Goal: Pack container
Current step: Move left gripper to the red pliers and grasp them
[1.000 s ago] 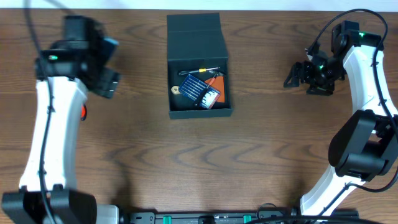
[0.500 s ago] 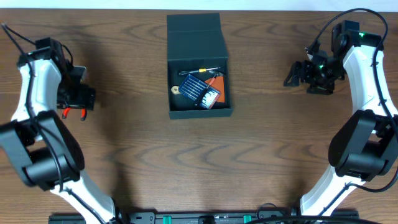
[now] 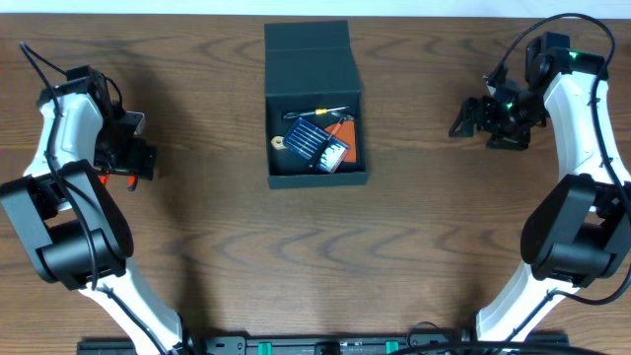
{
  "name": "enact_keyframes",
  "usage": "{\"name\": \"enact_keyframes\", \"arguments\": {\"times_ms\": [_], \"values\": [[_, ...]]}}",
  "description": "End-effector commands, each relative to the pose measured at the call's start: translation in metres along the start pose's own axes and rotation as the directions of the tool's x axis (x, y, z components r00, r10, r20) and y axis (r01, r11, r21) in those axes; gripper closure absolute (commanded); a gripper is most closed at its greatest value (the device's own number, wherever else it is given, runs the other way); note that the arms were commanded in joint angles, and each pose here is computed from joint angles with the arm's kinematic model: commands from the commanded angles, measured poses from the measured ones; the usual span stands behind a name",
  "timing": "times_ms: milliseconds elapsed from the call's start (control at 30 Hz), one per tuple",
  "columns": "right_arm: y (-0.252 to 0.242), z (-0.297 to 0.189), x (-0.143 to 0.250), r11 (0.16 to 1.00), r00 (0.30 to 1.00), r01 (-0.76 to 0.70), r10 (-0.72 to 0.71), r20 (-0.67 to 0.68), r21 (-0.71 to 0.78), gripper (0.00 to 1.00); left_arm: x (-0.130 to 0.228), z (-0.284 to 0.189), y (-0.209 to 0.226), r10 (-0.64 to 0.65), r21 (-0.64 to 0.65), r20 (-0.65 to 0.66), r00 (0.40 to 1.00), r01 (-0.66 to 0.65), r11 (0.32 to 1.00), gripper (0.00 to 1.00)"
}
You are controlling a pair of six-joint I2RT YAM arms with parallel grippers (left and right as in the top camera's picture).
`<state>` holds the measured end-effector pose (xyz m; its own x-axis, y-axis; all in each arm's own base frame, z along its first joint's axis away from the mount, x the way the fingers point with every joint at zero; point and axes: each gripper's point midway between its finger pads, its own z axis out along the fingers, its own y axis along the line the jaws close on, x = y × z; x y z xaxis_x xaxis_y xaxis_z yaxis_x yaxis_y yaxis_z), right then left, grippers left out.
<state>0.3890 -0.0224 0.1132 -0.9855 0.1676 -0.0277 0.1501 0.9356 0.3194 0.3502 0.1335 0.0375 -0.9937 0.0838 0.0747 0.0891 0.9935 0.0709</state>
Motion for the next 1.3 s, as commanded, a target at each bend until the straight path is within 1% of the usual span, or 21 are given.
{"name": "enact_keyframes", "arguments": {"times_ms": [0, 67, 200, 333, 367, 467, 700, 833, 900, 933, 967, 1133, 1267], "values": [[0.006, 0.003, 0.001, 1.000, 1.000, -0.024, 0.024, -0.011, -0.015, 0.14, 0.000, 0.004, -0.002, 0.013, 0.019, 0.002, 1.000, -0.013, 1.000, 0.15], [0.006, 0.003, 0.001, 0.999, 0.999, -0.048, 0.048, -0.011, -0.016, 0.14, -0.004, 0.005, -0.006, 0.012, 0.044, 0.019, 1.000, -0.013, 0.999, 0.17], [0.006, 0.003, 0.002, 0.995, 0.995, -0.099, 0.099, -0.017, -0.015, 0.15, -0.011, 0.009, -0.005, 0.002, 0.046, 0.043, 0.999, -0.004, 0.999, 0.29], [0.007, 0.003, 0.007, 0.993, 0.993, -0.115, 0.115, -0.038, -0.019, 0.17, -0.012, 0.019, -0.006, 0.002, 0.053, 0.027, 1.000, -0.004, 0.999, 0.31], [0.007, 0.003, 0.008, 0.993, 0.992, -0.118, 0.117, -0.041, -0.019, 0.17, -0.012, 0.023, -0.006, -0.001, 0.056, 0.019, 1.000, 0.000, 0.998, 0.34], [0.007, 0.003, 0.011, 0.992, 0.991, -0.122, 0.121, -0.052, -0.018, 0.18, -0.012, 0.033, -0.008, -0.022, 0.065, -0.001, 1.000, 0.022, 0.998, 0.35], [0.007, 0.002, 0.012, 0.992, 0.991, -0.124, 0.122, -0.055, -0.018, 0.18, -0.007, 0.051, -0.011, -0.056, 0.082, -0.052, 0.997, 0.060, 0.995, 0.50], [0.007, 0.002, 0.012, 0.992, 0.991, -0.123, 0.122, -0.056, -0.018, 0.17, -0.007, 0.052, -0.012, -0.086, 0.081, -0.058, 0.995, 0.091, 0.993, 0.67], [0.007, 0.002, 0.012, 0.992, 0.991, -0.124, 0.123, -0.058, -0.017, 0.17, -0.007, 0.052, -0.012, -0.087, 0.081, -0.059, 0.995, 0.091, 0.993, 0.81], [0.007, 0.002, 0.013, 0.992, 0.991, -0.124, 0.123, -0.059, -0.017, 0.17, -0.006, 0.052, -0.012, -0.086, 0.082, -0.061, 0.994, 0.091, 0.992, 0.93], [0.007, 0.002, 0.013, 0.992, 0.991, -0.124, 0.123, -0.059, -0.017, 0.17, -0.006, 0.052, -0.012, -0.086, 0.082, -0.063, 0.994, 0.091, 0.992, 0.94], [0.008, 0.002, 0.014, 0.992, 0.990, -0.126, 0.125, -0.064, -0.017, 0.17, -0.002, 0.050, -0.014, -0.083, 0.087, -0.077, 0.994, 0.090, 0.992, 0.94], [0.008, 0.002, 0.014, 0.992, 0.990, -0.126, 0.125, -0.065, -0.017, 0.17, -0.001, 0.032, -0.014, -0.079, 0.083, -0.063, 0.995, 0.084, 0.993, 0.94]]}}
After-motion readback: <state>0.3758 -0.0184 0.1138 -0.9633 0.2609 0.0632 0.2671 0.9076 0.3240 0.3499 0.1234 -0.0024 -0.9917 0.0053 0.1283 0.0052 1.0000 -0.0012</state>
